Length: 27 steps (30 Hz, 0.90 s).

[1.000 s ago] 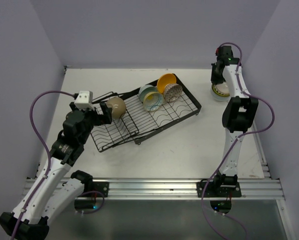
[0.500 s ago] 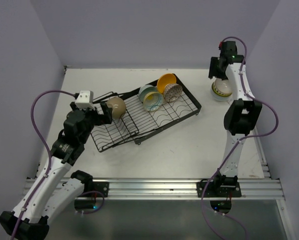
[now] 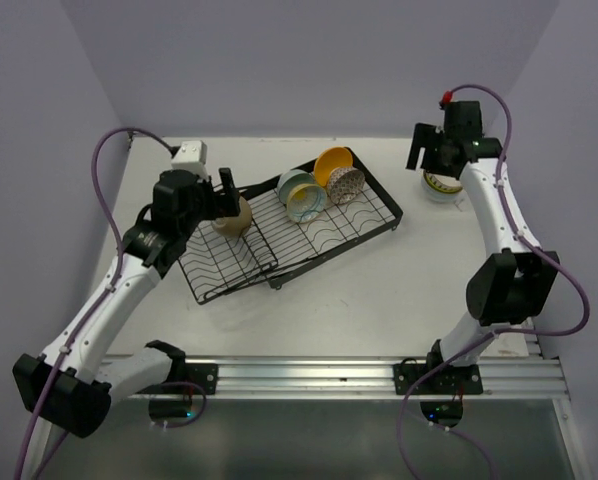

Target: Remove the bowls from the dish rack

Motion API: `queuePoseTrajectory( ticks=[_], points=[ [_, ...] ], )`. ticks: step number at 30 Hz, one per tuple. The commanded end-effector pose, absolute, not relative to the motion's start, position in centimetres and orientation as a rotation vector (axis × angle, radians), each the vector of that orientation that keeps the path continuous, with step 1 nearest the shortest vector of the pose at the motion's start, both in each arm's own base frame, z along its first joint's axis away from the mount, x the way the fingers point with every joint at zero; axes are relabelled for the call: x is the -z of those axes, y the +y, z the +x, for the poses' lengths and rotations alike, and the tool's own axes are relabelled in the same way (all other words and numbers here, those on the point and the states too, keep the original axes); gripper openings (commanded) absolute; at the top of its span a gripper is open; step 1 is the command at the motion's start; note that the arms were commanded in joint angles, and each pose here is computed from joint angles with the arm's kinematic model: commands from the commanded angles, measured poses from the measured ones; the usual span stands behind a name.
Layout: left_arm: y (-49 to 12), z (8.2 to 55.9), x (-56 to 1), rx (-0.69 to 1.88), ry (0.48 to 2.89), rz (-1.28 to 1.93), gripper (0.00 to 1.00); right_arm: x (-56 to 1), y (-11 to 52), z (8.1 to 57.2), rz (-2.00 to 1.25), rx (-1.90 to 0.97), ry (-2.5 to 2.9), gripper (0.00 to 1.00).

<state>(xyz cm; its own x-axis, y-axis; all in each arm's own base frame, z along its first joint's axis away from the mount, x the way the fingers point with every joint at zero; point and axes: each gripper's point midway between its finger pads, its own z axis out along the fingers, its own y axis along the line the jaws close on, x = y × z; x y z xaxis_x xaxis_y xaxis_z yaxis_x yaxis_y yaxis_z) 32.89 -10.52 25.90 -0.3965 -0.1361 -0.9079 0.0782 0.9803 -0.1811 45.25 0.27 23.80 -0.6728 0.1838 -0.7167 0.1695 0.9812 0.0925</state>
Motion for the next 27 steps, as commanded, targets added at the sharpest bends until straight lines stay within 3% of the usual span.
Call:
queuePoseTrajectory(
  ticks=[1, 5, 7, 16, 27],
  points=[
    [-12.1, 34.3, -28.5, 0.307, 1.984, -0.103, 1.00, -23.1, 4.5, 44.4, 0.186, -0.136, 2.297, 0.81],
    [-12.5, 35.9, -25.2, 0.240, 2.146, -0.147, 1.00, -21.6, 8.3, 42.2, 0.101, -0.214, 2.311, 0.89],
    [-12.7, 36.3, -24.8, 0.238, 2.170, -0.167, 1.00, -21.1, 9.8, 41.3, 0.077, -0.288, 2.302, 0.99],
    [-14.6, 37.1, -23.0, 0.239, 2.251, -0.211, 1.00, -20.5, 13.4, 39.2, 0.002, -0.536, 2.249, 0.99],
    [-14.0, 36.3, -21.4, -0.224, 2.354, -0.217, 1.00, -19.2, 14.2, 37.8, -0.011, -0.608, 2.251, 0.99]
  ],
)
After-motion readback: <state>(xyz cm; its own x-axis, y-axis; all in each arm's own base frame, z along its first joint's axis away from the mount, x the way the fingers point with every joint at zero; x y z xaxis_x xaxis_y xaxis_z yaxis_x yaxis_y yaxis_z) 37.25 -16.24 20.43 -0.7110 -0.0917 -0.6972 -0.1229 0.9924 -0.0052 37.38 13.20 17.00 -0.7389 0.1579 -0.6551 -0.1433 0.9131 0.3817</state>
